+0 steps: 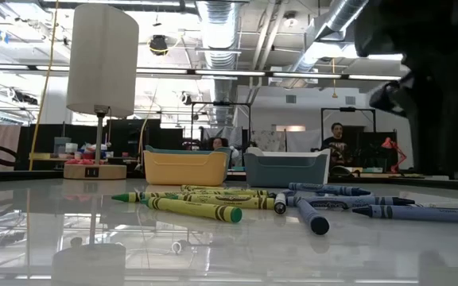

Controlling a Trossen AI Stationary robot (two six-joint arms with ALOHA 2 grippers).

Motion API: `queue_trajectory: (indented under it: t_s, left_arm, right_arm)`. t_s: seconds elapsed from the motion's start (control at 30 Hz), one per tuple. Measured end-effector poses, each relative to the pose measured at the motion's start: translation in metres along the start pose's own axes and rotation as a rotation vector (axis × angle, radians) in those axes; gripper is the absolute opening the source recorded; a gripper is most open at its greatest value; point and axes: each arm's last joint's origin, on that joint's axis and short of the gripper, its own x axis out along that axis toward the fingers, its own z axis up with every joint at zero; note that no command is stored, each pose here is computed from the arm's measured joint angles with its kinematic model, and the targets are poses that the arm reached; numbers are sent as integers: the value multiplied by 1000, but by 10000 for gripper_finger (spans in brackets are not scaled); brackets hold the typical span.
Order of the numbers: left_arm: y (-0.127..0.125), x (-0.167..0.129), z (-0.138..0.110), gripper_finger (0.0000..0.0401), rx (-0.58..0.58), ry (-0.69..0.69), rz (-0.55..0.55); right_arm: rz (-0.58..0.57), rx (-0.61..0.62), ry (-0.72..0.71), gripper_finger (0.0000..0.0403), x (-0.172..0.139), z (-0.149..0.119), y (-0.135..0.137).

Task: Sort crayons
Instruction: Put the black crayon into the blue bin

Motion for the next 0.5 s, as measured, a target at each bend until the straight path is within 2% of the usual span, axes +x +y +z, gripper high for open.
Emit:
queue_trajectory:
  t_s: [0.17,0.33,0.5]
  left_arm:
    - [-2,-3,-10,160,-36,-43,-39]
    - [0,2,-40,160,-145,-128,-90]
    - [5,9,-68,160,-268,-178,-95]
  right_arm:
    - [-25,-32,46,116,15,-6,3]
    - [-51,-44,78,116,20,-9,1]
    - [-59,-51,68,116,19,-8,0]
